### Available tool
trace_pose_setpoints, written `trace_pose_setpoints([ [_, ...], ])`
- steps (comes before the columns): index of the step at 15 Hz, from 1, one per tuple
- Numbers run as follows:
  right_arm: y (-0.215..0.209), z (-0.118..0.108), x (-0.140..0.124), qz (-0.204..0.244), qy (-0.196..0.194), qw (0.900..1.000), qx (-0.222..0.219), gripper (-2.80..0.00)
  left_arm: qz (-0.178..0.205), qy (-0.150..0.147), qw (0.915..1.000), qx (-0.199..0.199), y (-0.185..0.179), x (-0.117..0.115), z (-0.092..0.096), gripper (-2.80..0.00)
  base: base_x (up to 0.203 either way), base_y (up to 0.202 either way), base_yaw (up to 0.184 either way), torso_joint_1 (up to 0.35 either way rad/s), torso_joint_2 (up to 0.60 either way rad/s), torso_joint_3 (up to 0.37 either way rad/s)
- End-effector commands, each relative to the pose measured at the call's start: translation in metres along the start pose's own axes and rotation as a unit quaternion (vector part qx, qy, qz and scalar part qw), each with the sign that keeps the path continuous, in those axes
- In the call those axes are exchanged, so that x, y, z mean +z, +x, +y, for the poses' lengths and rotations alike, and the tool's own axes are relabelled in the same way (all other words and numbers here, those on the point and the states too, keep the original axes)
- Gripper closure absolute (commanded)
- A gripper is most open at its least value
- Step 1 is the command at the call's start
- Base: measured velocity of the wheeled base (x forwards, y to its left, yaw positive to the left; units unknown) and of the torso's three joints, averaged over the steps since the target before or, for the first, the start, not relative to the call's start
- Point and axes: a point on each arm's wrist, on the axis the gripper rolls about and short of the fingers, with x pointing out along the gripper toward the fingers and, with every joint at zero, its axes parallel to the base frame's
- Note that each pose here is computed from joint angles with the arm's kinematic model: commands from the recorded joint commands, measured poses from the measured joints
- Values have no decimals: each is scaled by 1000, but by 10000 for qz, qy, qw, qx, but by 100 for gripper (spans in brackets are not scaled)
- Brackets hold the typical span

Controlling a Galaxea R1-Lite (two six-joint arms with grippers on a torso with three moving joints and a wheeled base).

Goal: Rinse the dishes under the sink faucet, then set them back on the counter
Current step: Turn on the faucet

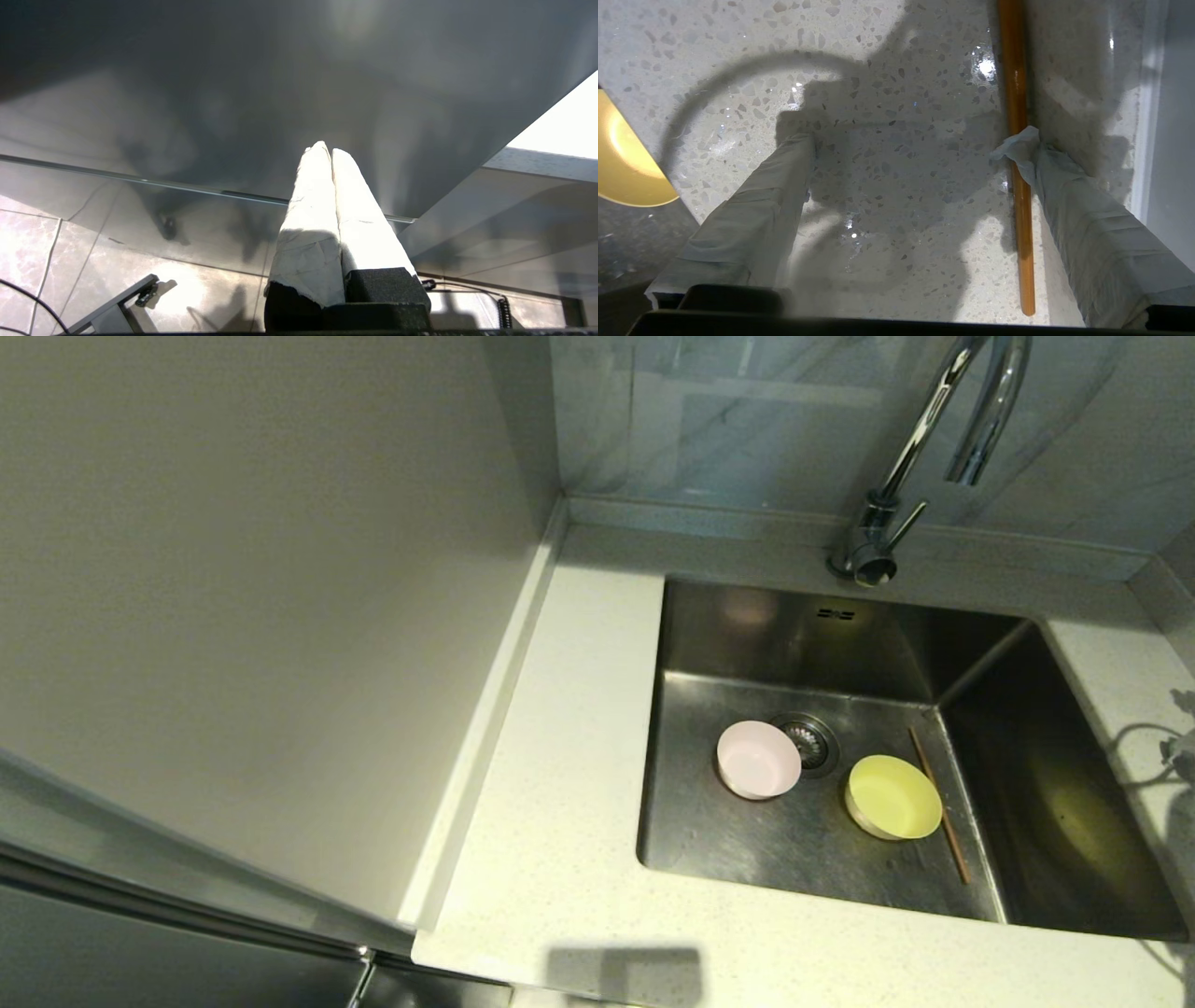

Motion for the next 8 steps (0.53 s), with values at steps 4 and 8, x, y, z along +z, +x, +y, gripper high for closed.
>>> trace_pose_setpoints([
  [4, 15, 0, -7, 194, -82, 9993, 304, -280, -17, -4, 10000, 2, 0, 0, 0, 0, 0, 0, 0, 0, 0, 0],
  [8, 10, 17, -9, 319, -468, 9971, 516, -280, -17, -4, 10000, 2, 0, 0, 0, 0, 0, 0, 0, 0, 0, 0],
])
